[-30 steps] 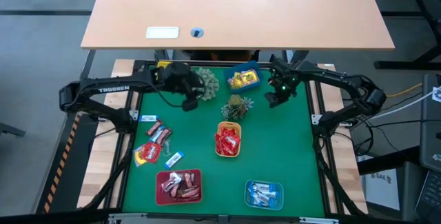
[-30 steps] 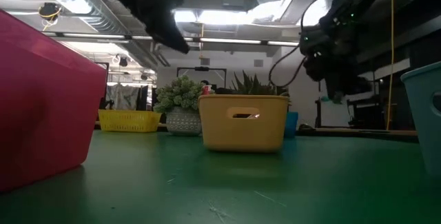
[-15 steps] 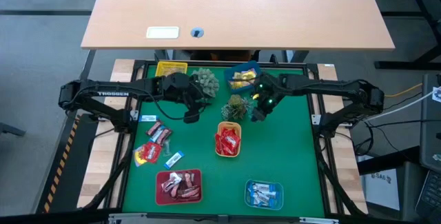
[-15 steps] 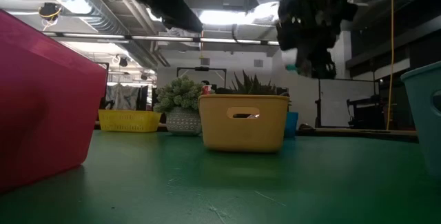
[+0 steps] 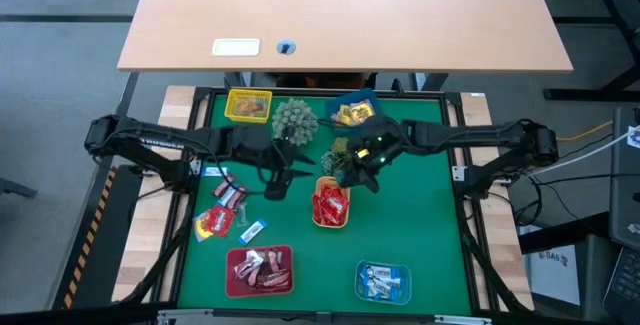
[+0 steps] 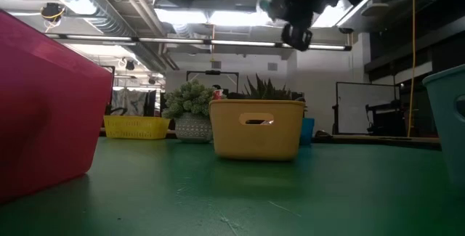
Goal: Sort candy
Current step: Put the blue gummy into the yellow bin
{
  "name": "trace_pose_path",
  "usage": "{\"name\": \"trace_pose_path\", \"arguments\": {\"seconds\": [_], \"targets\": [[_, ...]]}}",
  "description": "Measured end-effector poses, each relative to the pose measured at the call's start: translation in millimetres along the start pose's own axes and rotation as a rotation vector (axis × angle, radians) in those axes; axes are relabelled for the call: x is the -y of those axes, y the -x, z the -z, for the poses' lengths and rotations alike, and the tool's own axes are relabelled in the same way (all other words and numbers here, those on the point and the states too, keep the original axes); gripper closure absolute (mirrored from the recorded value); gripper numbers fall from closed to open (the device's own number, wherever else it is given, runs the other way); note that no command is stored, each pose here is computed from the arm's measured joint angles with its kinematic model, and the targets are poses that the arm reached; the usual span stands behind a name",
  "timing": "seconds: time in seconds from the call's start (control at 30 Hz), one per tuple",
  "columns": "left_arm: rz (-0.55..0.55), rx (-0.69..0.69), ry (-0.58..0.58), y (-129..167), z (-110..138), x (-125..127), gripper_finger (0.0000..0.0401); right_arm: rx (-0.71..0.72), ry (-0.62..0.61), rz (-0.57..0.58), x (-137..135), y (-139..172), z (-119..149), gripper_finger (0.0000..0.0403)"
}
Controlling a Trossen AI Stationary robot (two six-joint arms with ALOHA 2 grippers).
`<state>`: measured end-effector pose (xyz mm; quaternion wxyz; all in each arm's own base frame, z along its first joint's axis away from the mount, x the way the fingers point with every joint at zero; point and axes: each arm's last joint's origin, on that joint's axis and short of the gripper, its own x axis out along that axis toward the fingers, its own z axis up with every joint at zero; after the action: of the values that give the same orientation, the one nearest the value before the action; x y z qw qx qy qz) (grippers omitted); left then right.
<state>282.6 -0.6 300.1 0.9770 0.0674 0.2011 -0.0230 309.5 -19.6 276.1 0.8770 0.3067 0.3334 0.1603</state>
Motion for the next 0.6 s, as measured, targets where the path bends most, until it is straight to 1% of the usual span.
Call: {"name": "trace_pose_path", "arguments": {"seconds": [0.1,0.23,0.33,0.47,0.6], "targets": [[0.009,0.060,-0.008,0.1,-6.4,4.6,0.0284,0.047,0.049,-0.024,-7.0,-3.0,-3.7,0.0333],[0.017,0.139,-0.010,-5.0,-13.2,9.6,0.0284,0.099,0.078,0.017,-11.9,-6.2,-5.3,0.0333],[0.018,0.189,-0.010,-15.0,-15.4,12.1,0.0284,0.123,0.084,0.039,-11.9,-6.0,-6.7,0.0333],[0.000,0.192,-0.010,-29.5,-11.2,13.6,0.0284,0.125,0.082,0.042,-11.0,-5.4,-7.1,0.0333],[-0.070,0.194,-0.006,-39.7,-8.1,12.4,0.0284,0.125,0.081,0.043,-10.9,-5.4,-7.1,0.0333]]}}
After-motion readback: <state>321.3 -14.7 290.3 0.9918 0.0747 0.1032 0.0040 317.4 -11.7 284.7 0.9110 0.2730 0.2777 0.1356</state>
